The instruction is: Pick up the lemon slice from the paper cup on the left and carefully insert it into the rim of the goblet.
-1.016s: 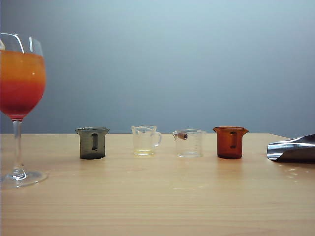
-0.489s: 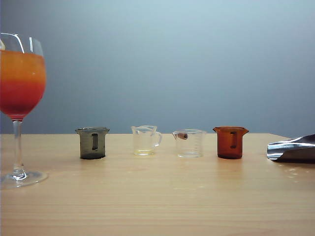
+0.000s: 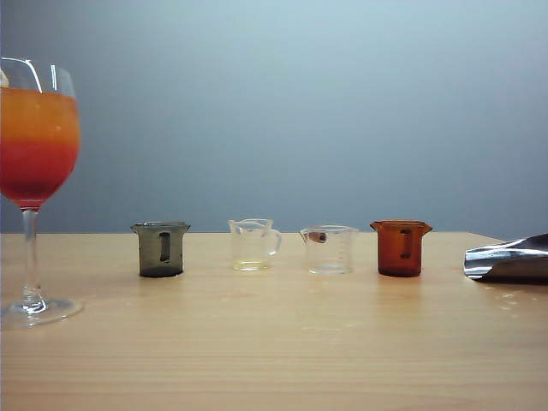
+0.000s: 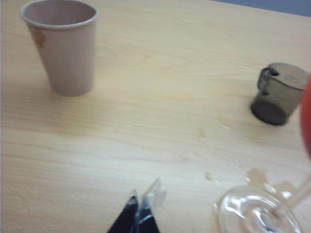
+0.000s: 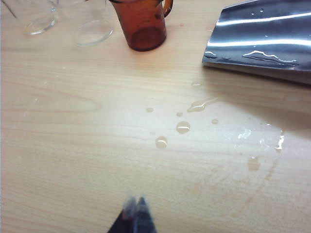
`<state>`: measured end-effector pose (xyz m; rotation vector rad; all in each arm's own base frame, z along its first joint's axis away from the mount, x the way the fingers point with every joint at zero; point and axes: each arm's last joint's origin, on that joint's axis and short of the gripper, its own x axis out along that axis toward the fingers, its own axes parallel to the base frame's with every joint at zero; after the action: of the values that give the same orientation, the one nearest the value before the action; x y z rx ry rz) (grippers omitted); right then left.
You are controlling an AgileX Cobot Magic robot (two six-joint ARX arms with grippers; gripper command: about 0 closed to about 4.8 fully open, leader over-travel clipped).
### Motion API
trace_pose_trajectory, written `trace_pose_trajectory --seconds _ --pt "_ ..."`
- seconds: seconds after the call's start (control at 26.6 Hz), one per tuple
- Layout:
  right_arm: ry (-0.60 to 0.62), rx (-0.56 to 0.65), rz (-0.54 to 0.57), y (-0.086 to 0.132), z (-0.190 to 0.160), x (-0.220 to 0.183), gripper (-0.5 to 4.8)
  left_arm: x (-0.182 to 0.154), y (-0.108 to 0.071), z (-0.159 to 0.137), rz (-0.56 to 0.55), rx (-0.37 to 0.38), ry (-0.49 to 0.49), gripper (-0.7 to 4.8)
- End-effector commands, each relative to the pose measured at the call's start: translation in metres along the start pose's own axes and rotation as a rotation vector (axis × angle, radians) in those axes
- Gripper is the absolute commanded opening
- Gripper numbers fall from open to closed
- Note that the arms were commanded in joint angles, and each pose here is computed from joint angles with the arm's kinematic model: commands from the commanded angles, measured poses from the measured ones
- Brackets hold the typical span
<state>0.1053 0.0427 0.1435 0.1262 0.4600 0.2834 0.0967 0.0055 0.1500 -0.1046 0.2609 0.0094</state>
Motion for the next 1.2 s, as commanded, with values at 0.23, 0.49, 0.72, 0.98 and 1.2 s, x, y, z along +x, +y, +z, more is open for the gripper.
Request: trace_pose_trajectory --seconds 0.23,0.49,0.72,0.98,1.2 --pt "-0.021 0.005 0.001 0.001 0.003 0.0 -0.05 0.003 0.002 -0.003 0.032 -0.004 -0.045 -0.03" --pt "-0.022 0.006 -0.001 0.0 0.002 0.0 -0.05 0.003 0.001 -0.003 0.009 0.0 -0.043 0.05" --pt "-0.1 0.017 0.001 -0.004 -0.007 -0.003 -0.05 0.003 0.001 -0.003 0.009 0.0 -0.043 0.05" --pt "-0.234 0.065 -0.092 -0.017 -0.004 -0.014 -0.05 -0.001 0.0 0.001 0.005 0.005 -0.108 0.05" --pt "-0.351 0.124 -0.274 -0.035 0.004 -0.022 -0.05 -0.001 0.0 0.001 0.003 0.006 -0.112 0.05"
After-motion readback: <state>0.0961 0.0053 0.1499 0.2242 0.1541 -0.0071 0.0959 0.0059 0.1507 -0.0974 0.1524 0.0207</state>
